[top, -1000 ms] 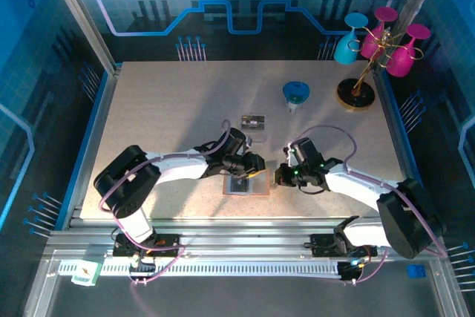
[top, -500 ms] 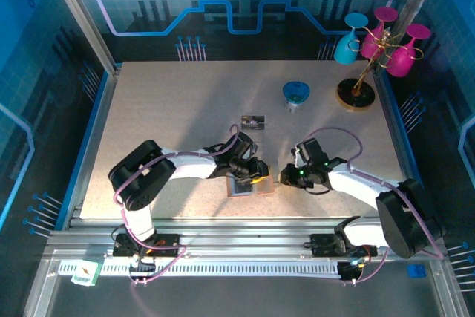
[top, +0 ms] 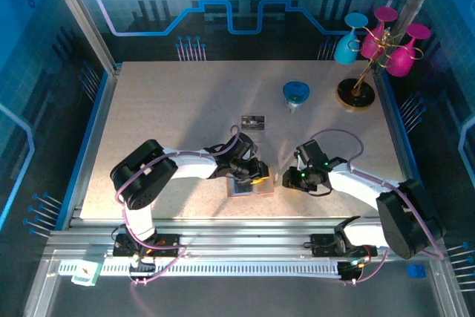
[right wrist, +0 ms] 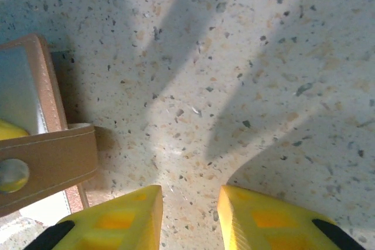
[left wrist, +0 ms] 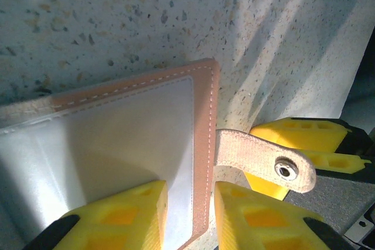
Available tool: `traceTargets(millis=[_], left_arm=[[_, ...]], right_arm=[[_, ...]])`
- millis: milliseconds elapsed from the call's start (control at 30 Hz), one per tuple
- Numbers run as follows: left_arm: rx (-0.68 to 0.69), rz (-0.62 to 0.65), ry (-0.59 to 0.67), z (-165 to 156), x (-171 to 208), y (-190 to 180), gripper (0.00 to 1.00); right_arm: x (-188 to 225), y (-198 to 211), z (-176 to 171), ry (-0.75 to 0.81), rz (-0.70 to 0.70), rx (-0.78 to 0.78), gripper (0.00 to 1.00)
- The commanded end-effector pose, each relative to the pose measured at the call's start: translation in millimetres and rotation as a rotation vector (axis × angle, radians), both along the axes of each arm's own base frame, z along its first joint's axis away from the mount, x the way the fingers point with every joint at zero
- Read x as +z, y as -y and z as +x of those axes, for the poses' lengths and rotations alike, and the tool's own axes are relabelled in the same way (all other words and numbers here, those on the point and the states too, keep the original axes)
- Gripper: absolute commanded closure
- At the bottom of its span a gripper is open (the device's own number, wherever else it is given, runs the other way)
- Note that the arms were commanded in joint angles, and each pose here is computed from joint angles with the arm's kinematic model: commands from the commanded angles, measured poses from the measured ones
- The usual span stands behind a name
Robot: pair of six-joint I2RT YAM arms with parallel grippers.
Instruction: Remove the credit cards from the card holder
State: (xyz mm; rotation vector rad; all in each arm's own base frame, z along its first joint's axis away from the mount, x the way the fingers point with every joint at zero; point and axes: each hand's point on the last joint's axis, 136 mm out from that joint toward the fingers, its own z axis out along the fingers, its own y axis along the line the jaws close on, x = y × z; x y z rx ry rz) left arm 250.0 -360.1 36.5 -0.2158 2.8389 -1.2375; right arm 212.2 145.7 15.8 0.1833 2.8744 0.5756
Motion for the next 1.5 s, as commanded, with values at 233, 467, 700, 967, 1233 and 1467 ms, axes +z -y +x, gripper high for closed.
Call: traceTargets(millis=[233, 467, 700, 967, 1233, 1467], left_arm=[[-0.012, 0.004, -0.008, -7, 3, -2, 0.73], [0.015, 0.019, 0.066, 0, 31, -16, 0.72], [0.071, 0.037, 0.104, 5, 45, -46, 0.72], [0.149, 0.076, 0.086, -2, 34, -91, 0.75], [0.175, 0.087, 0.048, -13, 17, -105, 0.77], [0.178, 0.083, 0.039, -13, 13, -104, 0.77]], right_arm=[[49, -13, 6, 0.068, 0.105, -0.009, 0.72], [81, -42, 10, 0.088, 0.192, 0.070, 0.74], [95, -78, 16, 0.094, 0.218, 0.156, 0.75], [89, -122, 22, 0.032, 0.243, 0.256, 0.77], [62, -151, 28, -0.052, 0.264, 0.346, 0.78], [25, -129, 33, -0.104, 0.177, 0.313, 0.80]])
